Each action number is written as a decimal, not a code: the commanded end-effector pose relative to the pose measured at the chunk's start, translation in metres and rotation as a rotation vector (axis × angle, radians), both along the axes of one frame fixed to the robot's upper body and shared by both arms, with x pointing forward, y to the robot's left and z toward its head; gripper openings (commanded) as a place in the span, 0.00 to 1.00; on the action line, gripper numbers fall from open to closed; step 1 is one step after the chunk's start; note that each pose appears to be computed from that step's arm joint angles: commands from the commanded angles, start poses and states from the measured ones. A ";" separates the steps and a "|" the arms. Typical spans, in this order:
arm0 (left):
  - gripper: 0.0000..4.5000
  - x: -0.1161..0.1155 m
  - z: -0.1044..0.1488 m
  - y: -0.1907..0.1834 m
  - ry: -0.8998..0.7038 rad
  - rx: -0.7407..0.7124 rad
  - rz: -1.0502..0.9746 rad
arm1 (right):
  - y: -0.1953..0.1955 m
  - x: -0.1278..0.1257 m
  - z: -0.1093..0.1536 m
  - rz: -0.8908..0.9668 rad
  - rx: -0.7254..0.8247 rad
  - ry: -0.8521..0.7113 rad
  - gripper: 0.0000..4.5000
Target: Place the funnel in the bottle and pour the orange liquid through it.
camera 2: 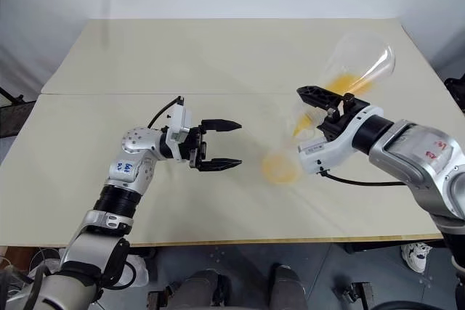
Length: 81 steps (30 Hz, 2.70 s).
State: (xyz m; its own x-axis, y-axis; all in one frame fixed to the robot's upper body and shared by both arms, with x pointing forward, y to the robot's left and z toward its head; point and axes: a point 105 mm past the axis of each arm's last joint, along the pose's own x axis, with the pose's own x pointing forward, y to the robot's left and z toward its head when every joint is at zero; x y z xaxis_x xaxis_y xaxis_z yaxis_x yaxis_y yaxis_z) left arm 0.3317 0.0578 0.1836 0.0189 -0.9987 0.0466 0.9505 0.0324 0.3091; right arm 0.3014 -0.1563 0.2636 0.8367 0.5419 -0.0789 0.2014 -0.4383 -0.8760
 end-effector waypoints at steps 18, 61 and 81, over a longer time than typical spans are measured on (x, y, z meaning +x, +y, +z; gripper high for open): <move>1.00 -0.001 0.011 -0.002 -0.046 -0.009 -0.013 | -0.002 -0.005 0.023 0.024 -0.038 -0.104 0.62; 1.00 0.001 0.014 0.009 -0.033 0.016 -0.002 | 0.001 -0.002 0.027 0.085 -0.094 -0.111 0.62; 1.00 0.005 0.014 0.003 -0.033 0.006 -0.007 | 0.004 -0.003 0.027 0.114 -0.114 -0.113 0.62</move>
